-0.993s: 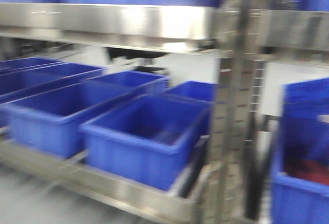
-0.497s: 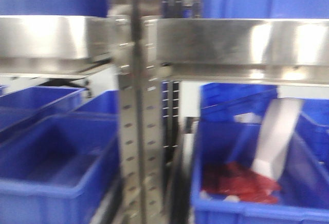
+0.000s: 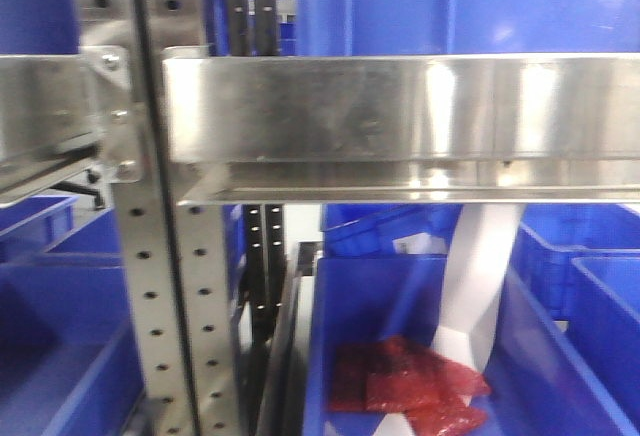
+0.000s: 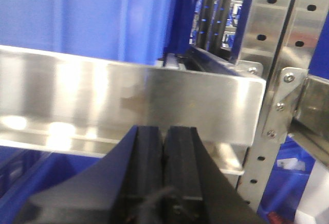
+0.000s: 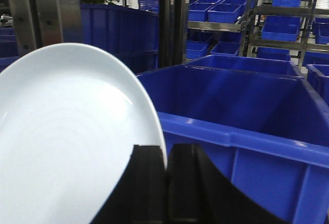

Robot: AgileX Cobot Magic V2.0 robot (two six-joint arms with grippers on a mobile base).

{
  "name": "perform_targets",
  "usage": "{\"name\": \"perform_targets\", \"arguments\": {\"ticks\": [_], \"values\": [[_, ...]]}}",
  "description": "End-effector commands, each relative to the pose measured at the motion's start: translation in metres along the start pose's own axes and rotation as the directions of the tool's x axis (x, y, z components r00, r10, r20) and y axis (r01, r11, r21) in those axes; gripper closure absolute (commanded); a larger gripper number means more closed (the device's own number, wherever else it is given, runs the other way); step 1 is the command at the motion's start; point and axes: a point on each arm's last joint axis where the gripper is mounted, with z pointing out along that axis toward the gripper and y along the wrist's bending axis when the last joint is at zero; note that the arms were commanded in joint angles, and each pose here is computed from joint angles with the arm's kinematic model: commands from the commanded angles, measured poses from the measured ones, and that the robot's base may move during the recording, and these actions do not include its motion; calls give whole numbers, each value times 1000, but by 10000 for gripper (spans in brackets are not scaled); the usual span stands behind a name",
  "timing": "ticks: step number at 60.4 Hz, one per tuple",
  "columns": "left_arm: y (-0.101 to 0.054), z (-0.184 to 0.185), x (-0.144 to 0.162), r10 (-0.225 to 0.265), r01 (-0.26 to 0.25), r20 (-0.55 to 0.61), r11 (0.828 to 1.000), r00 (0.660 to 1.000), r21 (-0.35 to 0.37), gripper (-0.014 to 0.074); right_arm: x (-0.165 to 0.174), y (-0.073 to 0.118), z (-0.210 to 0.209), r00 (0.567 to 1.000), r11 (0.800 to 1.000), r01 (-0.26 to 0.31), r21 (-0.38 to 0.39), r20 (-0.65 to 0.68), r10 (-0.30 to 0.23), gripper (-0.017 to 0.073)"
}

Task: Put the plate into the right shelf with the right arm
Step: 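Lower the held plate into the blue bin on the shelf and release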

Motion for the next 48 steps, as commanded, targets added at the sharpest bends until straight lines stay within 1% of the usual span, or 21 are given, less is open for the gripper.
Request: {"name": "perform_targets", "arguments": {"ticks": [1, 30, 33, 41, 48], "values": [[-1, -1, -6, -6, 5, 89, 1000, 996, 9, 641, -17, 3, -2, 993, 999, 23, -24, 118, -20, 496], [-1, -1, -6, -6, 5, 89, 1000, 996, 9, 641, -17, 3, -2, 993, 999, 21, -25, 118, -18, 496], [-1, -1, -6, -6, 5, 89, 1000, 996, 9, 641, -19, 3, -2, 991, 999, 21, -29, 133, -17, 496], [-1, -1, -6, -6, 5, 89, 1000, 996, 9, 641, -30, 6, -2, 976, 998, 25, -52, 216, -13, 505], [-1, -1, -6, -6, 5, 89, 1000, 996, 9, 641, -52, 7, 5, 968, 998, 24, -55, 252, -9, 503]]}}
